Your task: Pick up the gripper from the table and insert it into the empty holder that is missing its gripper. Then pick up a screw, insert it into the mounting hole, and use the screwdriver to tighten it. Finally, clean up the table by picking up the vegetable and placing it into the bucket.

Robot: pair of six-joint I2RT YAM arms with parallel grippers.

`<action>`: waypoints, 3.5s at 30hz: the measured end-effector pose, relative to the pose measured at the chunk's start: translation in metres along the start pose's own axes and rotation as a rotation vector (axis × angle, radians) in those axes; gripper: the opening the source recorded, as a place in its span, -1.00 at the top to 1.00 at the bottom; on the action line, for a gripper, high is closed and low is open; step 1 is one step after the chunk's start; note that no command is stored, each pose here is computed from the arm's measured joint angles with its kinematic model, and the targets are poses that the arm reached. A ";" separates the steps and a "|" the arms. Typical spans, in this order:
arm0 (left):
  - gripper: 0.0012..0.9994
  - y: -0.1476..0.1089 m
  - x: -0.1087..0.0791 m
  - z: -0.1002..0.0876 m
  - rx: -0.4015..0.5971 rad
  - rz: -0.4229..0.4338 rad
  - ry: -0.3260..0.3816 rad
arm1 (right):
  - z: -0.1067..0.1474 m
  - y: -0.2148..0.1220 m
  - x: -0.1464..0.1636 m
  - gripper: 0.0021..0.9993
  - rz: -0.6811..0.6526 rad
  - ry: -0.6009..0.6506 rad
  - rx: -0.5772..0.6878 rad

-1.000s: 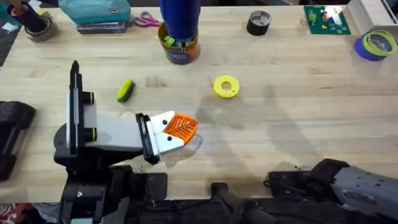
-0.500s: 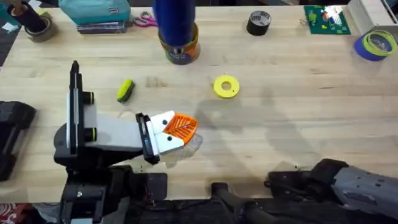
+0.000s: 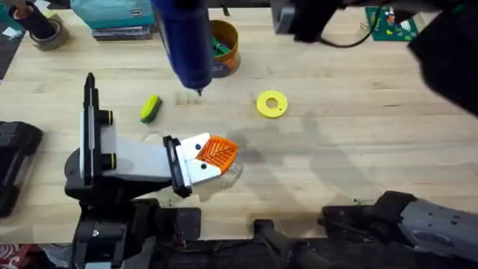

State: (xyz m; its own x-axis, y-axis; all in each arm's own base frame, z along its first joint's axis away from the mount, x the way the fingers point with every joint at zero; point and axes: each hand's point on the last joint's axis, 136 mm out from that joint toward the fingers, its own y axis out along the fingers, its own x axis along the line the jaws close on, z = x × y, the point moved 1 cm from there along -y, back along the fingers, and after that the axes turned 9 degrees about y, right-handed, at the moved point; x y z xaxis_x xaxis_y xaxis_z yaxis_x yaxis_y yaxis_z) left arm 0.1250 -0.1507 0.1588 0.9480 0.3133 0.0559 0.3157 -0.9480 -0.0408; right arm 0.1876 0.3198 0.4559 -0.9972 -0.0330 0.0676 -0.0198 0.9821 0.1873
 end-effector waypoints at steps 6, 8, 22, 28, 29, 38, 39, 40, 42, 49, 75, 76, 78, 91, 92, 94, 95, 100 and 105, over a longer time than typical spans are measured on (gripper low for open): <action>0.99 0.000 0.000 0.000 0.000 0.000 0.000 | 0.016 -0.002 0.005 0.95 -0.044 0.008 0.000; 0.99 0.000 0.000 0.000 0.000 0.000 0.000 | 0.018 -0.001 0.008 0.95 -0.062 0.017 0.006; 0.99 0.000 0.000 0.000 0.000 0.000 0.000 | 0.026 0.007 0.028 0.95 -0.133 0.036 0.023; 0.99 0.000 0.000 0.000 0.000 0.000 0.000 | 0.032 0.007 0.028 0.95 -0.136 0.043 0.031; 0.99 0.000 0.000 0.000 0.000 0.000 0.000 | 0.033 0.007 0.028 0.95 -0.135 0.044 0.033; 0.99 0.000 0.000 0.000 0.000 0.000 0.000 | 0.045 0.007 0.027 0.95 -0.133 0.047 0.049; 0.99 0.000 0.000 0.000 0.000 0.000 0.000 | 0.046 0.007 0.027 0.95 -0.133 0.046 0.051; 0.99 0.000 0.000 0.000 0.000 0.000 0.000 | 0.047 0.006 0.026 0.95 -0.133 0.045 0.052; 0.99 0.000 0.000 0.000 0.000 0.000 0.000 | 0.051 0.006 0.026 0.95 -0.132 0.042 0.056; 0.99 0.000 0.000 0.000 0.000 0.000 0.000 | 0.061 0.008 0.028 0.95 -0.142 0.030 0.067; 0.99 0.000 0.000 0.000 0.000 0.000 0.000 | 0.076 0.018 0.022 0.95 -0.154 0.036 0.082; 0.99 0.000 0.000 0.000 0.000 0.000 0.000 | 0.076 0.018 0.022 0.95 -0.155 0.035 0.081; 0.99 0.000 0.000 0.000 0.000 0.000 0.000 | 0.077 0.017 0.023 0.95 -0.155 0.031 0.078; 0.99 0.000 0.000 0.000 0.000 0.000 0.000 | 0.088 0.015 0.023 0.95 -0.155 0.036 0.082; 0.99 0.000 0.000 0.000 0.000 0.000 0.000 | 0.089 0.015 0.023 0.95 -0.156 0.035 0.080; 0.99 0.000 0.000 0.000 0.000 0.000 0.000 | 0.092 0.014 0.023 0.95 -0.157 0.036 0.082; 0.99 0.000 0.000 0.000 0.000 0.000 0.000 | 0.093 0.014 0.023 0.95 -0.157 0.039 0.084; 0.99 0.000 0.000 0.000 0.000 0.000 0.000 | 0.095 0.014 0.024 0.95 -0.159 0.042 0.087; 0.99 0.000 0.000 0.000 0.000 0.000 0.000 | 0.094 0.016 0.028 0.95 -0.169 0.040 0.084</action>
State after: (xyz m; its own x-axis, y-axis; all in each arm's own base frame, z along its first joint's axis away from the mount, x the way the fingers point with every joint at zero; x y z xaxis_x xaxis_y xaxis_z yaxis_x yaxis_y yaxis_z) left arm 0.1250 -0.1507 0.1588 0.9479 0.3135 0.0559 0.3159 -0.9479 -0.0409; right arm 0.1528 0.3519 0.3682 -0.9754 -0.2049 0.0811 -0.1949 0.9738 0.1169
